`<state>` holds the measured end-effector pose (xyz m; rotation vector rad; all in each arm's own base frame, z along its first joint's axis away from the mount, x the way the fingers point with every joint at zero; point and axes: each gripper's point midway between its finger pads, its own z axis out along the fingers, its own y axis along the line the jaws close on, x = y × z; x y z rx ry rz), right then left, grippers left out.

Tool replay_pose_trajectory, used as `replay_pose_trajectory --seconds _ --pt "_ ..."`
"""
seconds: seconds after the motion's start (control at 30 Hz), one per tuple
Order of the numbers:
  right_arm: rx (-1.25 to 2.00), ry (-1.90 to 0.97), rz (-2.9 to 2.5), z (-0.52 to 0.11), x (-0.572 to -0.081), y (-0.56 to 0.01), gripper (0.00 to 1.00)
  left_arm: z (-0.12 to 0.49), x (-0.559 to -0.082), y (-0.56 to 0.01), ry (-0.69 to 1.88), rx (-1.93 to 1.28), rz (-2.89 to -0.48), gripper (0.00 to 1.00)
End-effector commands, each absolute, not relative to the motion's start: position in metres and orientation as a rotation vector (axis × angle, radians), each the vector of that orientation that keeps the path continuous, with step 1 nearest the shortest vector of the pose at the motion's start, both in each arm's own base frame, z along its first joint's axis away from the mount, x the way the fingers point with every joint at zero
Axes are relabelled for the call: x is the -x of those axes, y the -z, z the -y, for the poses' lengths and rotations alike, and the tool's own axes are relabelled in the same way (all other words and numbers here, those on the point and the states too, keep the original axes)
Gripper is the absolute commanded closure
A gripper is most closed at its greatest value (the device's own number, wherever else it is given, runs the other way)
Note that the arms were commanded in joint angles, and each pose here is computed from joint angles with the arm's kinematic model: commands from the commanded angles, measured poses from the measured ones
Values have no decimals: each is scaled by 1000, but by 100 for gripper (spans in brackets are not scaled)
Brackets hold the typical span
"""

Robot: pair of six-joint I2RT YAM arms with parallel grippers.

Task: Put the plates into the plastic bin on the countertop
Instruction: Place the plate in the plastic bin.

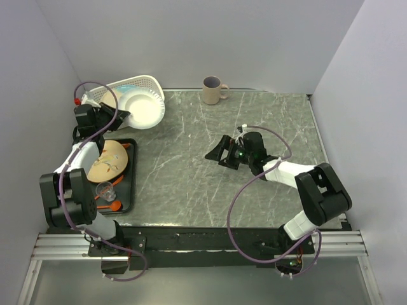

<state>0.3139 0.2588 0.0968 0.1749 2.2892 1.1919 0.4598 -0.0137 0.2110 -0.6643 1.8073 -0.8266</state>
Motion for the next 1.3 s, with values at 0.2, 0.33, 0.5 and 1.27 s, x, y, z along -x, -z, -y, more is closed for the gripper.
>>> replay_pose_trajectory --seconds 0.2,0.33,0.5,1.27 --pt "-123 -1223 -2248 -270 -321 -107 0 -14 -494 -263 817 659 -1628 99" --pt "-126 -1191 -2257 -265 -319 -107 0 -21 -503 -256 827 678 -1626 99" --pt "-128 -1167 -2265 -263 -319 -107 0 -31 -515 -250 865 702 -1610 99" --pt "-115 -1160 -2287 -269 -331 -106 0 -69 -528 -259 860 739 -1559 99"
